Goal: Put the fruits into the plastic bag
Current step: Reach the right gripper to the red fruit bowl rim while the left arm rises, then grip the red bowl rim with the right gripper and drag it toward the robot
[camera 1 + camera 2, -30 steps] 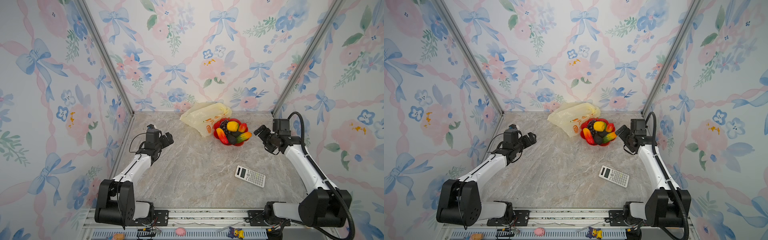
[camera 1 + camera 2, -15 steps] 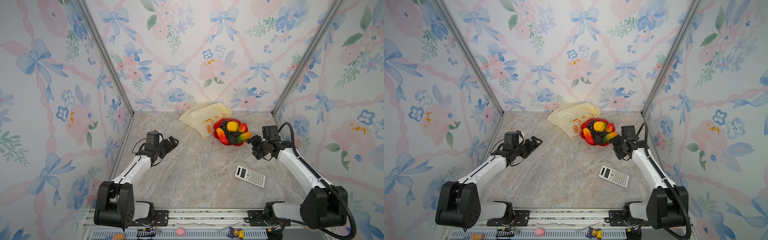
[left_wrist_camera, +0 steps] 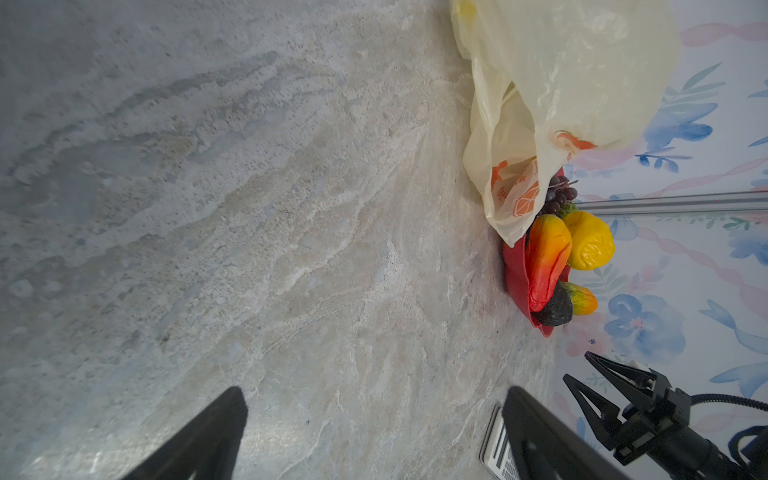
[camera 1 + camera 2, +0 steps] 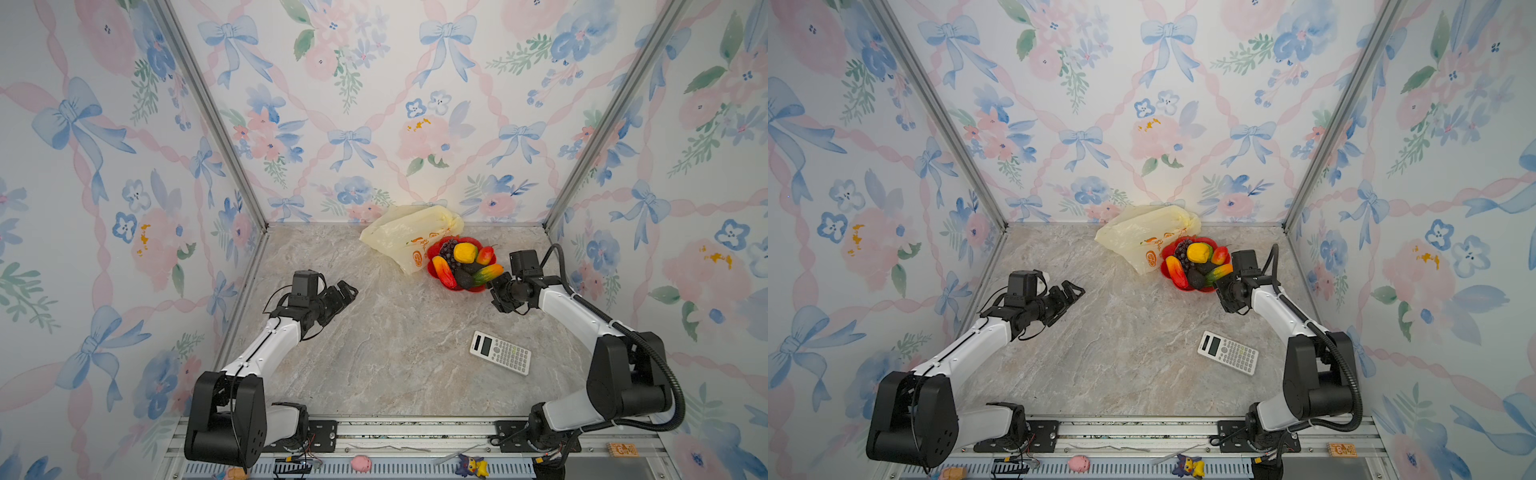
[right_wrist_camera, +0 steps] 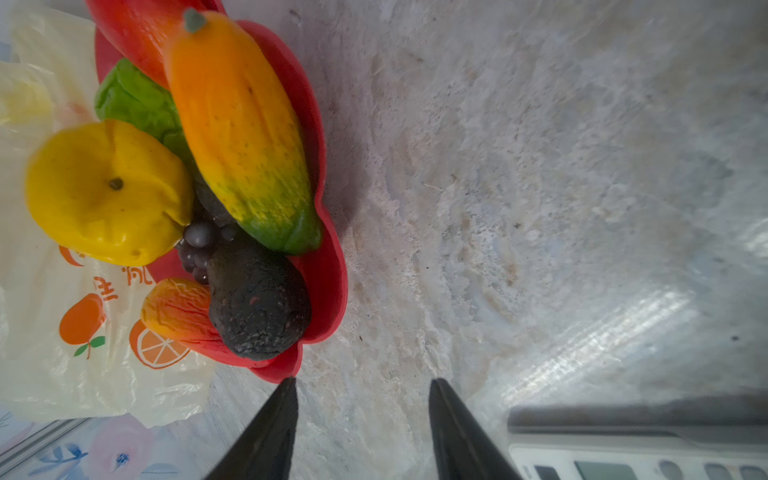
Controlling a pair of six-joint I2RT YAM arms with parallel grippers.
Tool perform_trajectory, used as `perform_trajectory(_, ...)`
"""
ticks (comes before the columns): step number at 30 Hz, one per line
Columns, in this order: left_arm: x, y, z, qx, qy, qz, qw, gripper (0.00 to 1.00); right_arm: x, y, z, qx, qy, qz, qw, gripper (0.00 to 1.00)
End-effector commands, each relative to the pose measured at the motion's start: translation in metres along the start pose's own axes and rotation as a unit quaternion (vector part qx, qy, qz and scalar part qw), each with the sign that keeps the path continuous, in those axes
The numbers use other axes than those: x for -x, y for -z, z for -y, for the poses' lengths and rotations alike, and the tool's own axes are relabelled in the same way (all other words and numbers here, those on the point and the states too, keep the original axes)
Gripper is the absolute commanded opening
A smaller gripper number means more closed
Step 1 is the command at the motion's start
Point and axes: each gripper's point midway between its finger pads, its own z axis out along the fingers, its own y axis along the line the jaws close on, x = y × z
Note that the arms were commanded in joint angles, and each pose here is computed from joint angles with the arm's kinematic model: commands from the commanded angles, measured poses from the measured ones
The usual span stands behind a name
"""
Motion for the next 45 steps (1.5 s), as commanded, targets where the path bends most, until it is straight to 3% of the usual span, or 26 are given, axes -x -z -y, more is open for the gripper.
perform_trajectory(1,-0.008,0.004,-0.005,0.003,0.01,-0.009,1.0,0.98,-0.002,-0.007,-0.016,0.015,0.005,-0.004,1.0,0.48)
perform_trajectory(28,-0.008,0.006,-0.013,0.008,0.015,-0.015,1.0,0.98,-0.002,-0.051,-0.013,-0.011,-0.006,-0.011,1.0,0.19)
perform_trajectory(45,-0.008,0.005,-0.015,0.01,0.017,-0.021,1.0,0.98,-0.001,-0.069,-0.015,-0.018,-0.006,-0.017,1.0,0.16)
